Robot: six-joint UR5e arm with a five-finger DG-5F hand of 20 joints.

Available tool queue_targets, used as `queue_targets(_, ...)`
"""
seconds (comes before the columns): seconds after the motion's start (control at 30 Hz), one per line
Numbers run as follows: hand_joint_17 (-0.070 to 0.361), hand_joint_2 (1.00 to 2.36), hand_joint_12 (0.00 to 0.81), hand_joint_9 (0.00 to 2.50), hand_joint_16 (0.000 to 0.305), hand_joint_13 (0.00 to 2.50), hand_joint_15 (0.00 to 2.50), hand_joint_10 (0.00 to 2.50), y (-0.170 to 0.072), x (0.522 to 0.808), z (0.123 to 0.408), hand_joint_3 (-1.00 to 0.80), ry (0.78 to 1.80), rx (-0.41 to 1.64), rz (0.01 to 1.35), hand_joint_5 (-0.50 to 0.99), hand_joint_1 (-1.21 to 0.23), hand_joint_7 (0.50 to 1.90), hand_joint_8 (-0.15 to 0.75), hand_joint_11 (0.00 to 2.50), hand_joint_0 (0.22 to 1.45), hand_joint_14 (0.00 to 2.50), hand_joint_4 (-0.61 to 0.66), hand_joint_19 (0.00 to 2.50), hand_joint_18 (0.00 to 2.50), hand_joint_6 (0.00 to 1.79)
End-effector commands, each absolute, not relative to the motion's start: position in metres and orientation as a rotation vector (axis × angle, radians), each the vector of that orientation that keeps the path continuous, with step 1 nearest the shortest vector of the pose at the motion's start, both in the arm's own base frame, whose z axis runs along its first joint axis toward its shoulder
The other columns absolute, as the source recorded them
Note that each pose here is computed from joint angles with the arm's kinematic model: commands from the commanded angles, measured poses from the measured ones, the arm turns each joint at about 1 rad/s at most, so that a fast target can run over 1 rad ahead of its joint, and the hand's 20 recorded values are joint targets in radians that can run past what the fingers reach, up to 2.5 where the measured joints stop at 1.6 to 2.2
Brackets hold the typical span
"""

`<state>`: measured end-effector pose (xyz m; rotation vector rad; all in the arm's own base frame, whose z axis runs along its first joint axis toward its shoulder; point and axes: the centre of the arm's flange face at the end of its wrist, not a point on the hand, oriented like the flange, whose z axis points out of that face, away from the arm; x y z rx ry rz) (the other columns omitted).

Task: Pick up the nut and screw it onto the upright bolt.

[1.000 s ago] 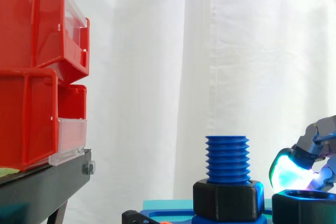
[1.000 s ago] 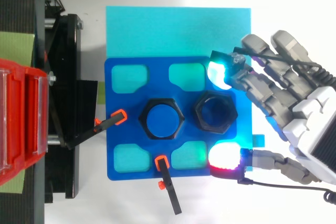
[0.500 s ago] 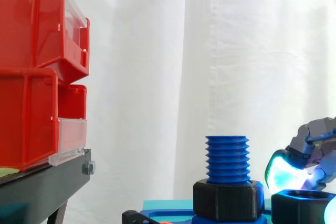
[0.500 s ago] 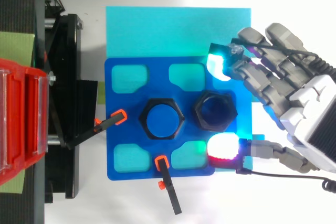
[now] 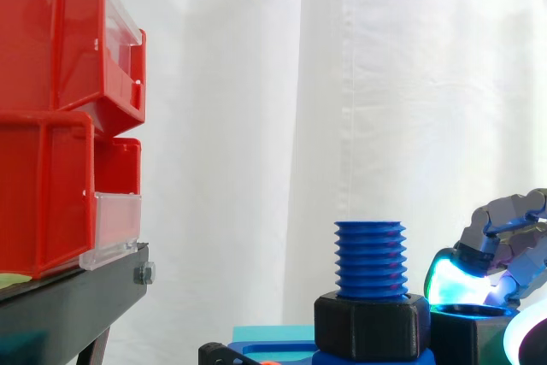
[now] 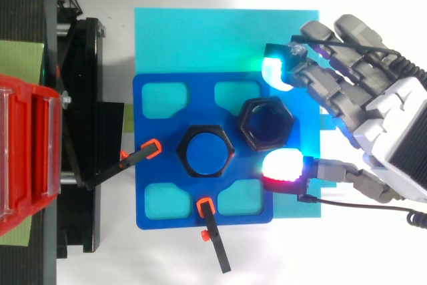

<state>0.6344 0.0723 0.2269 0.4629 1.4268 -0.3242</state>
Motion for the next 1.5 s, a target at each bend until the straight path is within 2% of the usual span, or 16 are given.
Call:
queue_targets(0.0,0.097,1.01,0.357,0.51,0.043,0.4,0.0,0.0,0.072,0.635,0.227,-0.43,1.424,0.463,-0.32,-0.2,-0.64,1.05,0.315,0.0,0.56,0.0,0.28,0.0,0.29,0.81)
queue_targets(0.37,0.093,1.01,0.347,0.58,0.042,0.44,0.0,0.0,0.075,0.639,0.233,-0.41,1.421,0.45,-0.309,-0.18,-0.65,1.1,0.311,0.01,0.58,0.0,0.25,0.0,0.35,0.85)
queue_targets(0.47,0.093,1.01,0.341,0.6,0.041,0.46,0.0,0.0,0.078,0.645,0.243,-0.34,1.42,0.446,-0.306,-0.17,-0.66,1.16,0.309,0.01,0.58,0.0,0.21,0.0,0.37,0.86)
queue_targets(0.6,0.093,1.02,0.338,0.65,0.041,0.48,0.0,0.0,0.076,0.642,0.241,-0.22,1.46,0.425,-0.327,-0.15,-0.69,1.28,0.309,0.02,0.57,0.0,0.15,0.0,0.39,0.88)
queue_targets(0.83,0.092,1.02,0.327,0.71,0.041,0.52,0.0,0.0,0.078,0.64,0.24,-0.09,1.463,0.441,-0.297,-0.12,-0.73,1.35,0.296,0.04,0.55,0.0,0.04,0.01,0.43,0.87)
queue_targets(1.1,0.109,1.01,0.356,0.81,0.048,0.61,0.0,0.0,0.078,0.641,0.241,0.0,1.477,0.415,-0.277,-0.1,-0.77,1.33,0.318,0.01,0.55,0.0,-0.05,0.0,0.58,0.86)
queue_targets(1.47,0.111,1.01,0.348,0.91,0.049,0.72,0.0,0.0,0.073,0.628,0.267,0.09,1.513,0.398,-0.27,-0.07,-0.8,1.33,0.316,0.0,0.56,0.0,-0.11,0.02,0.69,0.85)
